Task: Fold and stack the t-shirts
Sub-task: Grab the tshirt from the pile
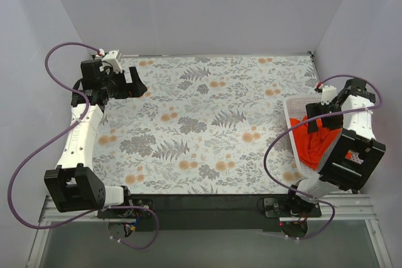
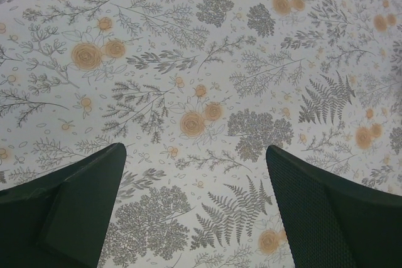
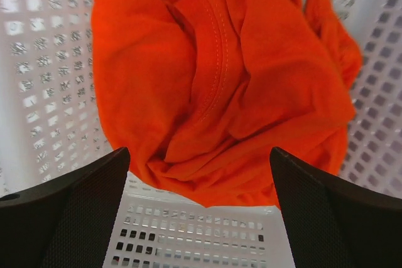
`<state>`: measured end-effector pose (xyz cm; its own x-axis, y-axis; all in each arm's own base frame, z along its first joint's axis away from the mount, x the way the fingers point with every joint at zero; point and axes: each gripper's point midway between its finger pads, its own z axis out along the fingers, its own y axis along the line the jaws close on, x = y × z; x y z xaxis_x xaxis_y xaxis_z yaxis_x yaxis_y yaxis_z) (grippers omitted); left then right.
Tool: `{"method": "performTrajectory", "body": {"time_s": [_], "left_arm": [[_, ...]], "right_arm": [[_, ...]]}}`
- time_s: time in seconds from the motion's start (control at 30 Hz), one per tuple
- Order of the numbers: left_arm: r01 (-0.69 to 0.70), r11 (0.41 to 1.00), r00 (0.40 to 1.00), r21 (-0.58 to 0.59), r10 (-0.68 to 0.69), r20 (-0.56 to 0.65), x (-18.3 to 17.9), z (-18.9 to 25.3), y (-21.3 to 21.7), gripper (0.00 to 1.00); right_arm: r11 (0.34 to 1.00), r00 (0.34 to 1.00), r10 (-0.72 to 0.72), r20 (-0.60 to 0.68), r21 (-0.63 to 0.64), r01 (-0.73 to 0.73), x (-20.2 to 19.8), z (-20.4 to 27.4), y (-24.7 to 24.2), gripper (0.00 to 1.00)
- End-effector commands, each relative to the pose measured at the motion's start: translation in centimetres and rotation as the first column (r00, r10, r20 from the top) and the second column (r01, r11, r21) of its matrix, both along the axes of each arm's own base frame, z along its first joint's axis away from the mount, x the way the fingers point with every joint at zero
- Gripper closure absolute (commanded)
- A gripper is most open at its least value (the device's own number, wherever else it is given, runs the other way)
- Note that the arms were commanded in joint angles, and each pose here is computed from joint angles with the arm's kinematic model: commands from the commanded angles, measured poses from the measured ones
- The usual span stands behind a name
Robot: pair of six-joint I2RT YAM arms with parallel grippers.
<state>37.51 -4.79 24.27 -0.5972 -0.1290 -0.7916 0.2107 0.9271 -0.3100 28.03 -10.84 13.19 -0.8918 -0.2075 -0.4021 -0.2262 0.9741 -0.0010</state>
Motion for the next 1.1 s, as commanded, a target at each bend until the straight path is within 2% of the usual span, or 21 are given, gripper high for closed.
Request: {"method": "performTrajectory", "body": {"time_s": [0.0, 0.23, 0.37, 0.4, 0.47, 0.53, 0.63, 0.67, 0.7, 0.73, 0.83, 0.87, 0.9, 0.97, 1.0, 1.03, 1.07], "left_arm": [[0.053, 0.998, 0.997, -0.012, -0.053, 0.048, -0.2, 1.8, -0.8, 0.06], [0.044, 0.999, 0.998, -0.001, -0.044, 0.049, -0.1, 1.4, -0.6, 0.06], [0.042, 0.999, 0.998, 0.001, -0.042, 0.042, -0.4, 1.0, -0.5, 0.06], [0.038, 0.999, 0.998, 0.007, -0.038, 0.053, -0.3, 1.1, -0.4, 0.06], [0.032, 0.999, 0.998, 0.014, -0.032, 0.050, -0.3, 0.9, -0.3, 0.06], [0.023, 0.999, 0.998, 0.023, -0.024, 0.055, -0.2, 0.9, -0.1, 0.06], [0.021, 0.999, 0.998, 0.031, -0.022, 0.055, -0.2, 0.8, 0.1, 0.06], [0.022, 0.999, 0.998, 0.031, -0.024, 0.055, -0.1, 0.8, 0.0, 0.06], [0.024, 0.999, 0.998, 0.029, -0.026, 0.060, -0.1, 1.0, 0.0, 0.06], [0.026, 0.999, 0.998, 0.020, -0.027, 0.056, -0.2, 1.0, -0.1, 0.06], [0.035, 0.999, 0.998, -0.001, -0.034, 0.050, -0.3, 1.3, -0.5, 0.06], [0.056, 0.998, 0.997, -0.018, -0.055, 0.046, -0.4, 1.4, -1.0, 0.06], [0.065, 0.998, 0.997, -0.026, -0.064, 0.042, -0.5, 1.7, -1.1, 0.06], [0.080, 0.996, 0.996, -0.047, -0.079, 0.035, -0.5, 2.0, -1.6, 0.06], [0.082, 0.995, 0.996, -0.050, -0.080, 0.041, -0.5, 2.4, -1.6, 0.06], [0.081, 0.995, 0.996, -0.055, -0.079, 0.035, -0.5, 2.5, -1.6, 0.06], [0.081, 0.995, 0.996, -0.055, -0.078, 0.045, -0.4, 3.1, -1.6, 0.06]], "right_arm": [[1.000, 0.997, -0.030, -0.078, 0.004, 0.031, -1.1, -2.9, -1.2, 0.02], [0.998, 0.986, -0.061, -0.153, 0.026, 0.065, -1.7, -8.9, -1.2, 0.02], [0.996, 0.979, -0.089, -0.184, -0.030, 0.085, -3.2, -11.5, -1.7, 0.02], [0.995, 0.983, -0.095, -0.159, -0.055, 0.087, -2.9, -11.8, -2.1, 0.02], [0.993, 0.978, -0.098, -0.182, -0.082, 0.084, -4.0, -12.8, -2.2, 0.05], [0.995, 0.977, -0.083, -0.195, -0.075, 0.069, -4.5, -12.8, -2.0, 0.13], [0.999, 0.979, -0.042, -0.198, -0.006, 0.042, -4.7, -11.3, -0.6, 0.46], [0.998, 0.982, -0.019, -0.190, 0.047, 0.028, -4.4, -9.9, 0.3, 0.63], [0.998, 0.987, -0.006, -0.159, 0.058, 0.015, -4.0, -8.6, 0.5, 0.75], [0.997, 0.992, 0.001, -0.125, 0.073, 0.008, -3.3, -7.4, 0.8, 0.98], [0.998, 0.999, 0.027, 0.044, 0.053, -0.029, -0.7, -1.8, 0.6, 0.99], [0.995, 0.993, 0.048, 0.107, 0.085, -0.057, 0.1, 0.0, 1.5, 0.99], [0.996, 0.973, 0.066, 0.222, 0.049, -0.079, 1.8, 4.1, 1.2, 0.99], [0.986, 0.940, 0.117, 0.322, 0.074, -0.148, 3.0, 8.6, 2.8, 0.99], [0.979, 0.896, 0.158, 0.414, 0.052, -0.197, 4.4, 12.6, 3.5, 0.99], [0.969, 0.881, 0.192, 0.433, 0.060, -0.241, 4.7, 14.4, 4.8, 0.99], [0.954, 0.823, 0.238, 0.515, 0.035, -0.298, 5.4, 18.3, 6.0, 0.99]]}}
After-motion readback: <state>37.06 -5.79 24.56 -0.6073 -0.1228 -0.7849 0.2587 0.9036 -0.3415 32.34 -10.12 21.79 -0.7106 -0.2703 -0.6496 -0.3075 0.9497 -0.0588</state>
